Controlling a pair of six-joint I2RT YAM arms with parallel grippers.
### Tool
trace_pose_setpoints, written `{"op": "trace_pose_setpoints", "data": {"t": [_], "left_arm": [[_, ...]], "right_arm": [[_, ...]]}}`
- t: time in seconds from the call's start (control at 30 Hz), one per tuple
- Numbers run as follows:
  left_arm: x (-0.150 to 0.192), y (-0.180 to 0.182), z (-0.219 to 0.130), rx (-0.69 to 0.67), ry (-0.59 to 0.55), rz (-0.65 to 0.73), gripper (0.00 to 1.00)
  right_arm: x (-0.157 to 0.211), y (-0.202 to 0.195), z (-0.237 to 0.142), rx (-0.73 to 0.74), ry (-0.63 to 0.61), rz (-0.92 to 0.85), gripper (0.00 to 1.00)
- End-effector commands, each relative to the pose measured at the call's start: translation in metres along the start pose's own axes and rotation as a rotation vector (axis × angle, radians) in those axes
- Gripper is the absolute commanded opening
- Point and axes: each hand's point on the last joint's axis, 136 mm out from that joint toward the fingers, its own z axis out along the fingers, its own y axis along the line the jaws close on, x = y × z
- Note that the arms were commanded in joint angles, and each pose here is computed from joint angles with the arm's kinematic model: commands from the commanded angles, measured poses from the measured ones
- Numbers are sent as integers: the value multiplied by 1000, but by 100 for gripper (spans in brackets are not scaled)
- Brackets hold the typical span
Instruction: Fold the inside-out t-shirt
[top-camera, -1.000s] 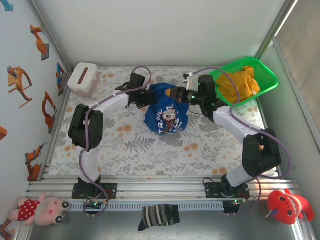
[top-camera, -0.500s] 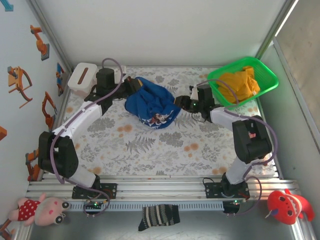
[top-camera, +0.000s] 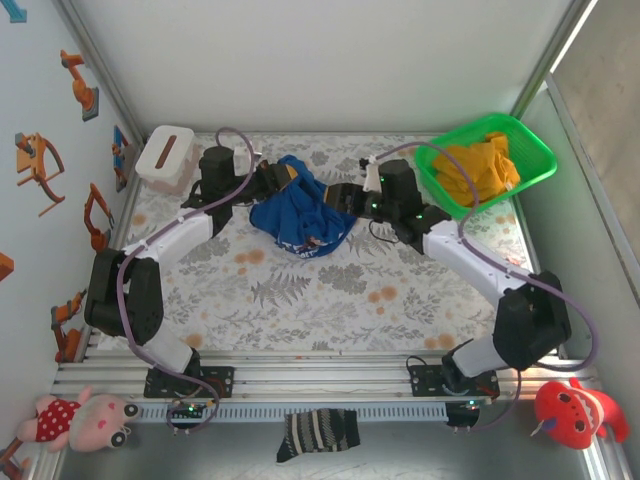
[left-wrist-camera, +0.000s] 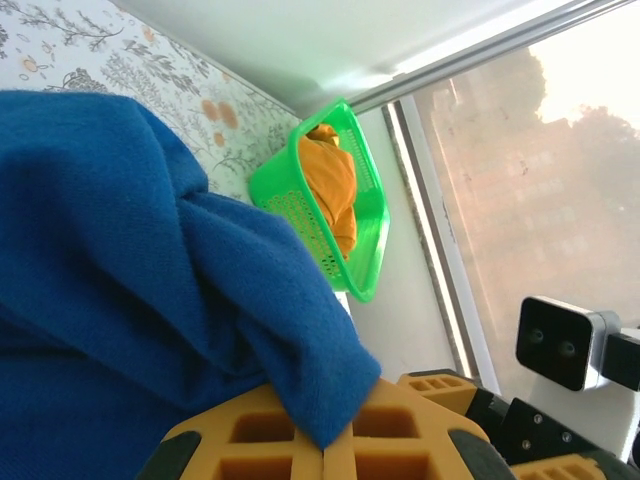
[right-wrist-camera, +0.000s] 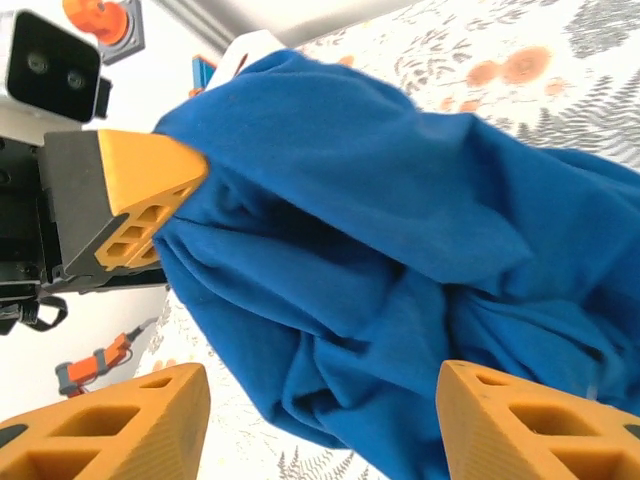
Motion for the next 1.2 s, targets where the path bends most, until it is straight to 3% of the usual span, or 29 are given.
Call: {"op": "trace_pose_setpoints", "data": {"t": [0.0, 0.03, 0.07, 0.27, 0.33, 0.37, 0.4, 0.43, 0.47, 0.73, 0.9, 1.03, 1.17], "left_arm": [[-4, -30, -8, 83, -11, 44, 0], [-5, -32, -8, 86, -11, 46, 0], [-4, -33, -9, 86, -11, 47, 0], [1, -35, -9, 92, 7, 42, 0], [1, -35, -9, 93, 10, 40, 0], [2, -34, -10, 93, 13, 41, 0], [3, -32, -11, 86, 16, 39, 0], [2, -27, -13, 72, 13, 36, 0], [1, -21, -16, 54, 10, 34, 0], [-24, 78, -36, -229, -51, -39, 2], [-42, 114, -48, -346, -70, -58, 56], [-42, 94, -65, -338, -93, -32, 66], [-21, 61, -87, -338, -124, 50, 70]], "right_arm": [[3, -18, 24, 85, 25, -20, 64], [0, -22, 30, 108, 21, -35, 65], [-2, -28, 37, 132, 23, -46, 73], [-14, -48, 81, 205, 70, -130, 73], [-12, -55, 96, 215, 104, -153, 63], [-13, -56, 100, 209, 115, -164, 48], [-14, -56, 101, 198, 129, -171, 26], [-15, -53, 99, 179, 139, -176, 9], [-15, -50, 94, 162, 151, -184, 0], [-22, 25, 26, -173, 190, -240, 0], [-26, 55, 13, -406, 239, -180, 0], [-33, 59, 16, -457, 245, -134, 0], [-35, 61, 14, -460, 243, -122, 0]]}}
